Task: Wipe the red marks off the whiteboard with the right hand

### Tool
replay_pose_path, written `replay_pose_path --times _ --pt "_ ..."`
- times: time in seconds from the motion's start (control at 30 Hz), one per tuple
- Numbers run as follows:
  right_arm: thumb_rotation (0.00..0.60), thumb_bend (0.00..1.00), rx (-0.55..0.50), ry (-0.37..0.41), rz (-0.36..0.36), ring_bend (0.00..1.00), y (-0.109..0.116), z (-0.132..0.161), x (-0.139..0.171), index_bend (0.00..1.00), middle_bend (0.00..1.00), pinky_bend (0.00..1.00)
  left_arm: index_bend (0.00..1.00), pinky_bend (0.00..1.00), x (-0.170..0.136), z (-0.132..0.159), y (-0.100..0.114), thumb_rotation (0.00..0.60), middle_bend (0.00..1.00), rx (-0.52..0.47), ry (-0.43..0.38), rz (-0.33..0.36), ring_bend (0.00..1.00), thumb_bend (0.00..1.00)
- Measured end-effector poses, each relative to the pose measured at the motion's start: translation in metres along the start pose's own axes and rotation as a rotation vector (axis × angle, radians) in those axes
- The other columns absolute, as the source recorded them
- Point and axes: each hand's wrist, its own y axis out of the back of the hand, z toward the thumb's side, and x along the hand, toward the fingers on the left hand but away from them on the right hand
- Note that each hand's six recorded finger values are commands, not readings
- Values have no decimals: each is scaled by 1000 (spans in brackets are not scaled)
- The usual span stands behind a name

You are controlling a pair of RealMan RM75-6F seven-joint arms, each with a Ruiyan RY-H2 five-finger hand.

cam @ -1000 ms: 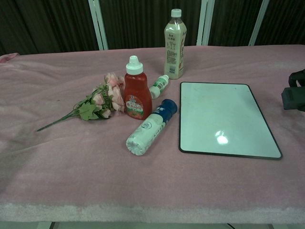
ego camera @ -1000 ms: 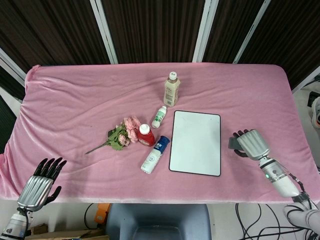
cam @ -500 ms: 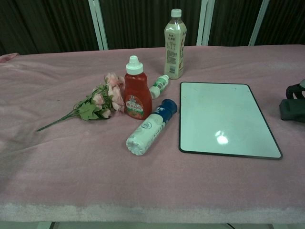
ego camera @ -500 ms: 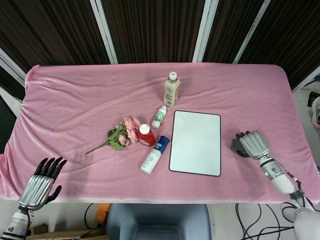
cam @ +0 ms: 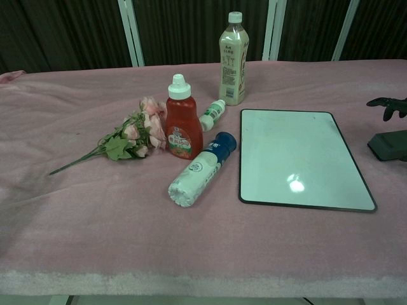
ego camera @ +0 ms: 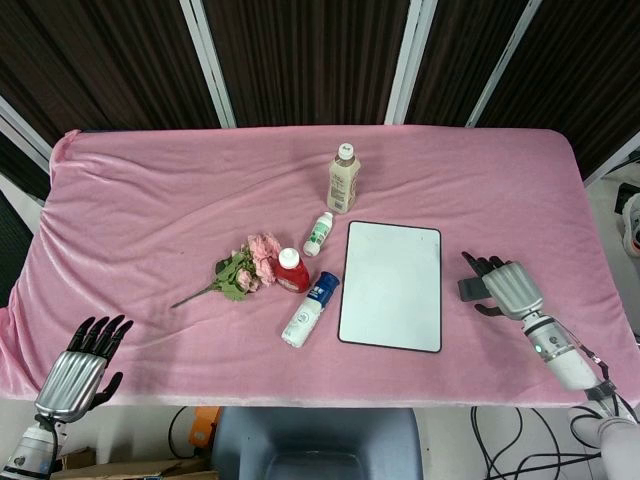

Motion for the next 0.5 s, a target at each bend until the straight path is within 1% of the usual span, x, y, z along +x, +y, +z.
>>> replay_pose_path --times 0.03,0.07,0.17,0.2,0.27,0.37,0.43,0.5 --pt "600 327 -17 2 -14 289 3 1 3 109 332 688 0 71 0 0 1 600 44 -1 1 4 54 407" --pt "600 326 -43 5 -30 239 7 3 7 84 285 637 0 72 -1 -1 2 600 44 -3 3 9 54 408" --pt "600 319 -111 7 -49 66 14 11 21 0 95 465 0 72 -1 -3 6 600 42 -10 10 29 52 407" --pt "600 315 -135 7 -51 26 17 14 26 0 46 408 0 72 -1 -3 7 600 39 -11 12 36 48 407" --pt "600 305 -195 2 -59 0 25 25 40 0 12 326 0 71 -1 -5 10 600 23 -16 15 51 30 407" --pt "600 285 -272 -20 -80 0 40 46 66 0 1 198 0 69 -3 -6 13 600 1 -21 16 71 3 407" --pt "600 273 -284 -45 -93 0 52 55 83 0 0 167 0 67 -4 -6 16 600 0 -28 9 87 0 407" --pt "600 272 -265 -88 -105 0 64 57 102 0 0 163 0 64 -6 -7 19 600 0 -37 4 103 0 407"
